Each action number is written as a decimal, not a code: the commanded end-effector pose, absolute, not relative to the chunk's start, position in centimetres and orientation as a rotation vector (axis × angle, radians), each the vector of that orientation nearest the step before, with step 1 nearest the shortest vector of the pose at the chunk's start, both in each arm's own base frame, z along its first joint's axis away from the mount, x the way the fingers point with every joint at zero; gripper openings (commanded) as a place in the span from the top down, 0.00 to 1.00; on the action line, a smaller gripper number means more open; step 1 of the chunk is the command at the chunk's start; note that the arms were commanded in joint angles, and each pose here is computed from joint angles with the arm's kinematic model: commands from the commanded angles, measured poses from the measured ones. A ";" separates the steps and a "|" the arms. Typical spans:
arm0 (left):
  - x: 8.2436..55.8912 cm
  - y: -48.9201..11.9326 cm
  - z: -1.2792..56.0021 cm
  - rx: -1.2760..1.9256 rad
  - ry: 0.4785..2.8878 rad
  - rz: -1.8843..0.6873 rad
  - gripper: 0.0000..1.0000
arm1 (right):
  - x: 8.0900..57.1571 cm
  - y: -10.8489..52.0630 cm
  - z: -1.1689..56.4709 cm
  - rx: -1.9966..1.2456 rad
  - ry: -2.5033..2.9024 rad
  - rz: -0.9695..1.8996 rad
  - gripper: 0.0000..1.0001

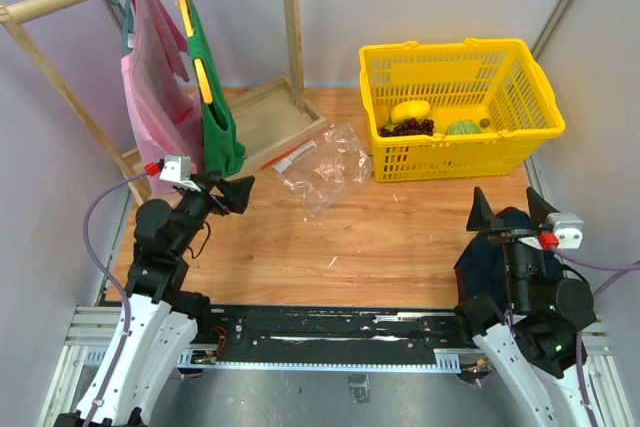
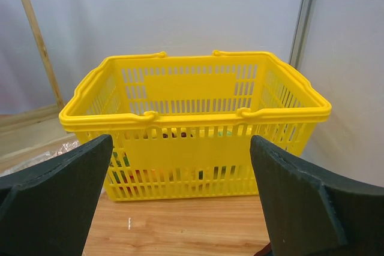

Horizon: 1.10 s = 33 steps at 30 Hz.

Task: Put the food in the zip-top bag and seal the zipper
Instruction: Pick up the zipper food storage bag at the center of the board.

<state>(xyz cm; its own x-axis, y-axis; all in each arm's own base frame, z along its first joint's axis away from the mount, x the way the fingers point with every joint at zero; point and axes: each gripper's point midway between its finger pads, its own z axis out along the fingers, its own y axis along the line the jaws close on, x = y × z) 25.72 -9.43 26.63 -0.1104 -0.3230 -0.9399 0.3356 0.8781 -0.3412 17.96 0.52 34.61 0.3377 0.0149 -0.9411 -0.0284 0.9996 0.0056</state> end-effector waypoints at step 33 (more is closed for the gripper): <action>34.9 -16.4 14.5 -0.964 1.615 -0.878 0.01 | 17.7 1.7 35.0 -0.063 1.183 0.080 0.02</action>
